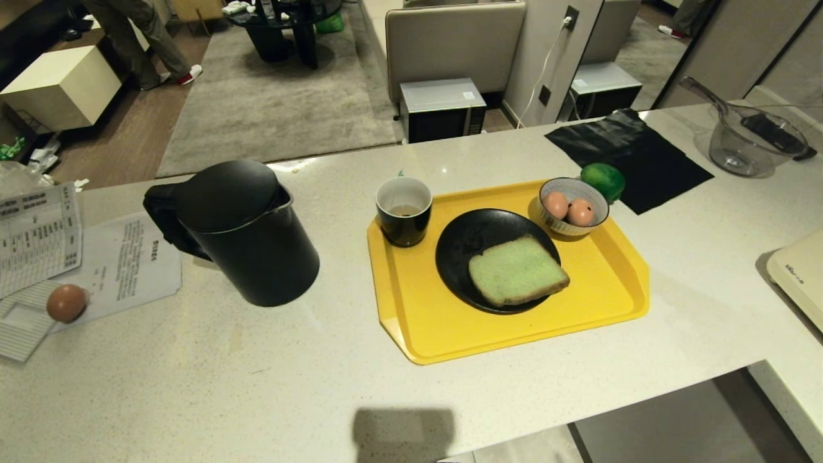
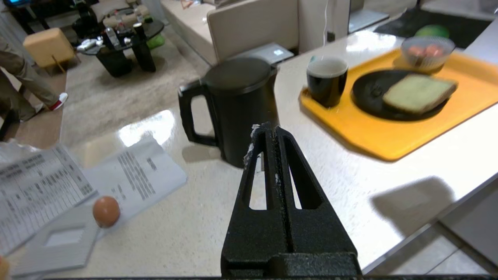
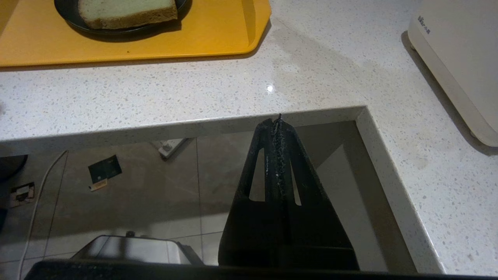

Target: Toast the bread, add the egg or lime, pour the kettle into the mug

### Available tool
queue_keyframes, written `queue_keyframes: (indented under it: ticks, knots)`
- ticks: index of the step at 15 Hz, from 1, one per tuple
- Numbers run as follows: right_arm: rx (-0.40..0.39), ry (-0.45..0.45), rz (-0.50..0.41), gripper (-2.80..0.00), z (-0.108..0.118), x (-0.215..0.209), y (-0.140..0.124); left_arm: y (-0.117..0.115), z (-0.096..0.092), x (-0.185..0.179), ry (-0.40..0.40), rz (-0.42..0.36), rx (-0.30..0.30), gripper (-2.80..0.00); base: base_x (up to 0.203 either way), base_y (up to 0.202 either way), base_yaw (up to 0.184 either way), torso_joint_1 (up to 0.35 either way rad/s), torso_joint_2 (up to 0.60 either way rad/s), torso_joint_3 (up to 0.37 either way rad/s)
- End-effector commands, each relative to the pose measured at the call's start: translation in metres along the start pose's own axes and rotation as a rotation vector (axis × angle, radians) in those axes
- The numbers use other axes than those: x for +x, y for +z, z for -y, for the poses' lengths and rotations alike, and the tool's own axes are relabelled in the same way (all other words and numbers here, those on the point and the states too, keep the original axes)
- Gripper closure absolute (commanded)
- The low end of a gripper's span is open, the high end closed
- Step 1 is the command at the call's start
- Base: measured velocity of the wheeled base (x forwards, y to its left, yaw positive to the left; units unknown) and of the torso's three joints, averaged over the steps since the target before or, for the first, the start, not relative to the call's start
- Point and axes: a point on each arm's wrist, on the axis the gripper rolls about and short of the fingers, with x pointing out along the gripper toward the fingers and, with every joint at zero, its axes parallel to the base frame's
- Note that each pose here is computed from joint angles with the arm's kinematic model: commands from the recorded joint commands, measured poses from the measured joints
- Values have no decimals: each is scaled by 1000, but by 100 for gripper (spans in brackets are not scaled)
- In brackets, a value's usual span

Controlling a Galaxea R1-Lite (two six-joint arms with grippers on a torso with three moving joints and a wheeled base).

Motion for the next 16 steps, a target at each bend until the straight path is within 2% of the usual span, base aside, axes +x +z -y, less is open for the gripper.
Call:
queue_keyframes:
  ticks: [1, 3, 4, 8, 11, 13, 14, 16]
  knots:
    - [-1, 2, -23, 0, 0, 1, -7, -49, 4, 14, 19, -22, 8, 0, 0, 0, 0, 0, 0, 0]
    - [-1, 2, -24, 0, 0, 1, -7, -76, 6, 17, 85, -59, 13, 0, 0, 0, 0, 0, 0, 0]
    - [-1, 2, -26, 0, 0, 2, -7, -82, 7, 16, 100, -106, 8, 0, 0, 0, 0, 0, 0, 0]
    - [-1, 2, -26, 0, 0, 2, -7, -110, 12, 10, 121, -397, -47, 0, 0, 0, 0, 0, 0, 0]
    - [-1, 2, -24, 0, 0, 2, -7, -111, 11, 9, 140, -407, -55, 0, 0, 0, 0, 0, 0, 0]
    - [-1, 2, -26, 0, 0, 2, -7, -110, 11, 9, 176, -396, -155, 0, 0, 0, 0, 0, 0, 0]
    - [-1, 2, -24, 0, 0, 1, -7, -110, 11, 9, 188, -392, -181, 0, 0, 0, 0, 0, 0, 0]
    - [-1, 2, -25, 0, 0, 2, -7, -110, 11, 9, 189, -390, -183, 0, 0, 0, 0, 0, 0, 0]
